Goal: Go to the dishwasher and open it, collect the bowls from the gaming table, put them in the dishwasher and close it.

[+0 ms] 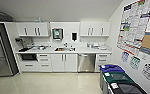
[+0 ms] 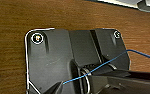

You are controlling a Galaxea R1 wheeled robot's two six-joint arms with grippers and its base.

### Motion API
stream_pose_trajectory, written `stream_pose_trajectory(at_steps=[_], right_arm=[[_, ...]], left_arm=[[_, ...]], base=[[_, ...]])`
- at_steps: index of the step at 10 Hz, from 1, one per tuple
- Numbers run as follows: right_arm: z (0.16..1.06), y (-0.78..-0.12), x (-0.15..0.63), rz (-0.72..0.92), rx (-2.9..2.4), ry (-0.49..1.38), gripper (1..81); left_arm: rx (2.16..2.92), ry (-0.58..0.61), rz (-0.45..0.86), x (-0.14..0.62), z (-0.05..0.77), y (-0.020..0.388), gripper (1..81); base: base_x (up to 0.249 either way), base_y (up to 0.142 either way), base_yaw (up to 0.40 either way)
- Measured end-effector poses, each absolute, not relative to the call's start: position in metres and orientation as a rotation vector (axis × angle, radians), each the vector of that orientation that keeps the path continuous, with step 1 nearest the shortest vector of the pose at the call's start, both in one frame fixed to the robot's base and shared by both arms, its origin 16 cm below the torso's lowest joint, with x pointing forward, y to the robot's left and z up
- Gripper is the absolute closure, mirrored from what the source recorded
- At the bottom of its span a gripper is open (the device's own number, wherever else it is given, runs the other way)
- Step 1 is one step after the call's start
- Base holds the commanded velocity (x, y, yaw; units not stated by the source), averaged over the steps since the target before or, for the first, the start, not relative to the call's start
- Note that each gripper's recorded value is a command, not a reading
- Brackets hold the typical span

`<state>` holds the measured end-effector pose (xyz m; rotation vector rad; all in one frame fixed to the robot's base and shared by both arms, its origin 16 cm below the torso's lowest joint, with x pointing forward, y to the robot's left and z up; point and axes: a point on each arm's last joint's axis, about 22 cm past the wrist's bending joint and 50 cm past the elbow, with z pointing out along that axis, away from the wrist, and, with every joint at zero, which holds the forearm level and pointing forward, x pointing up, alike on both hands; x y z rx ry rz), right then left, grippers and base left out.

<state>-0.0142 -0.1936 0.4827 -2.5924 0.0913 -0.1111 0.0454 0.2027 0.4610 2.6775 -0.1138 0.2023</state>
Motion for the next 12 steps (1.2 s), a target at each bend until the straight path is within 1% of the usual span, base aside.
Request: stream_pose_trajectory(at_steps=[5, 12], right_arm=[[0.482, -0.190, -0.021, -0.099, -2.589, 0.092, 1.0], [0.482, -0.193, -0.023, -0.095, -2.592, 0.092, 1.0]], left_arm=[[2.682, -0.113, 0.189, 0.038, 0.460, 0.206, 1.0], [2.680, -0.111, 0.186, 0.036, 0.460, 0.204, 1.0]], base=[[0.146, -0.073, 0.000], [0.121, 0.000, 0.000]])
